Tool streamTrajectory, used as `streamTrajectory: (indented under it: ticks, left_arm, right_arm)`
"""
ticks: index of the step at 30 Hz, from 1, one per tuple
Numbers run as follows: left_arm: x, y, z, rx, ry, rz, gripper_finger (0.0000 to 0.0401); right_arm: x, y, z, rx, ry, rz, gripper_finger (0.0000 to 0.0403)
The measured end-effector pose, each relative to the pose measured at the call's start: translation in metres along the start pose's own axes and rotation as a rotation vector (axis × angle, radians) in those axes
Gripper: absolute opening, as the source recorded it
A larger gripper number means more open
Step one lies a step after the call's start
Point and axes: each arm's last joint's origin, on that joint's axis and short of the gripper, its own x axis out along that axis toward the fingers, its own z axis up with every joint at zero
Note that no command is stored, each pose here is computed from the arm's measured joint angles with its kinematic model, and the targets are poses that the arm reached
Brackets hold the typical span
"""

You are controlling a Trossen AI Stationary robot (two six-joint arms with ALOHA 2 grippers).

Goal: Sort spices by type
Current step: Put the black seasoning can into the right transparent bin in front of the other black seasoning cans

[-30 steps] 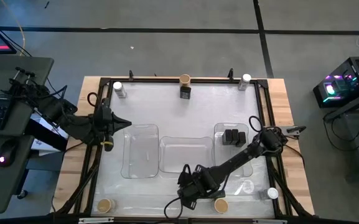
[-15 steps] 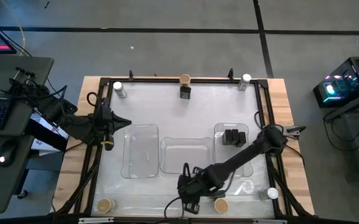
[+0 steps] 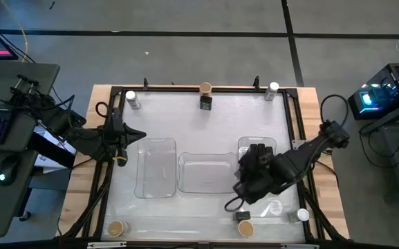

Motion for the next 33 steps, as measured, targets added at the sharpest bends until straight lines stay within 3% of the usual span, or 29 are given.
streamTrajectory:
  ticks: [6, 13, 21, 33]
  left_arm:
    - [0.002, -0.003, 0.0, -0.001, 0.009, -0.001, 0.0]
    - [0.004, -0.004, -0.001, 0.005, 0.01, 0.009, 0.0]
    - [0.004, -0.004, 0.0, -0.004, 0.007, 0.013, 0.0]
    - [0.004, -0.004, 0.0, -0.011, 0.004, 0.019, 0.0]
  right_arm:
    - [0.053, -0.037, -0.036, 0.249, 0.167, -0.259, 0.0118]
    - [0.093, -0.076, -0.044, 0.473, 0.147, -0.337, 0.0118]
    - [0.108, -0.093, -0.037, 0.521, 0.208, -0.364, 0.0118]
    - [0.111, -0.101, -0.026, 0.589, 0.096, -0.43, 0.0118]
